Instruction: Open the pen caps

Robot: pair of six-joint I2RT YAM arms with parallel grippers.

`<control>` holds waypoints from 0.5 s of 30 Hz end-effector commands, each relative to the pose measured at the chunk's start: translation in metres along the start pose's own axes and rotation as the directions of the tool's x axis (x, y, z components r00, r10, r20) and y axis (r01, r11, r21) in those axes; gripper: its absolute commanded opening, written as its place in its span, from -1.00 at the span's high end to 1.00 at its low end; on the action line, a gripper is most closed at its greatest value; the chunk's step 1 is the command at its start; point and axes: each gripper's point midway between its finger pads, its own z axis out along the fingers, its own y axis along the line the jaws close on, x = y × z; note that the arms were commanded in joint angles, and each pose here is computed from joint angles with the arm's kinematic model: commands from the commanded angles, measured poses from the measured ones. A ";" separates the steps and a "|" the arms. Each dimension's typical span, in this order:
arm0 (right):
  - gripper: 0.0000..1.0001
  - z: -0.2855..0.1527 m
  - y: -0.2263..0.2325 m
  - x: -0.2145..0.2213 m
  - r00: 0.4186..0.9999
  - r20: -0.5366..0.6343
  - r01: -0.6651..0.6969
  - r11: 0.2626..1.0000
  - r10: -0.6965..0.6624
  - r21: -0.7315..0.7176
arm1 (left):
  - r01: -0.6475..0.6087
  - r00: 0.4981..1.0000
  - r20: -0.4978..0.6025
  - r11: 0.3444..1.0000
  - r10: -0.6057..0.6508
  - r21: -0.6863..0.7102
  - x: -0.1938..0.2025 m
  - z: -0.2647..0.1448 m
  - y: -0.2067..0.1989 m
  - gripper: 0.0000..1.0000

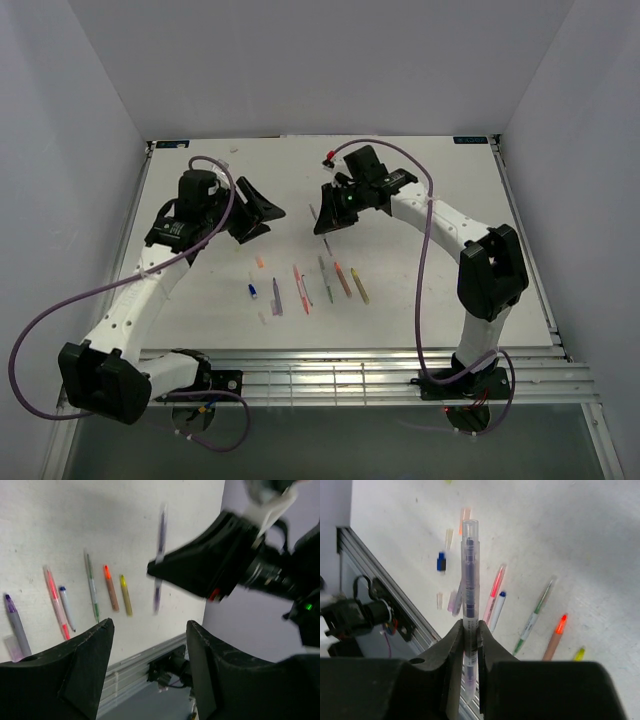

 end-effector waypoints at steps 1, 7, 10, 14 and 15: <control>0.85 -0.016 0.009 -0.045 0.991 0.080 -0.103 0.992 0.108 -0.069 | -0.025 0.995 -0.089 0.994 0.034 0.109 0.035 -0.006 -0.002 -0.39; 0.85 -0.027 0.050 -0.073 0.973 0.119 -0.158 0.951 0.195 -0.264 | -0.068 0.982 -0.150 0.960 0.112 0.273 0.068 0.002 -0.029 -0.57; 0.85 -0.030 0.061 -0.071 0.968 0.107 -0.182 0.927 0.228 -0.329 | -0.091 0.977 -0.155 0.947 0.144 0.308 0.072 0.005 -0.043 -0.64; 0.85 -0.036 0.074 -0.072 0.962 0.108 -0.194 0.903 0.252 -0.382 | -0.092 0.977 -0.155 0.947 0.145 0.307 0.069 0.016 -0.048 -0.65; 0.85 -0.037 0.076 -0.071 0.961 0.106 -0.198 0.900 0.257 -0.389 | -0.096 0.979 -0.145 0.949 0.145 0.302 0.067 0.018 -0.047 -0.65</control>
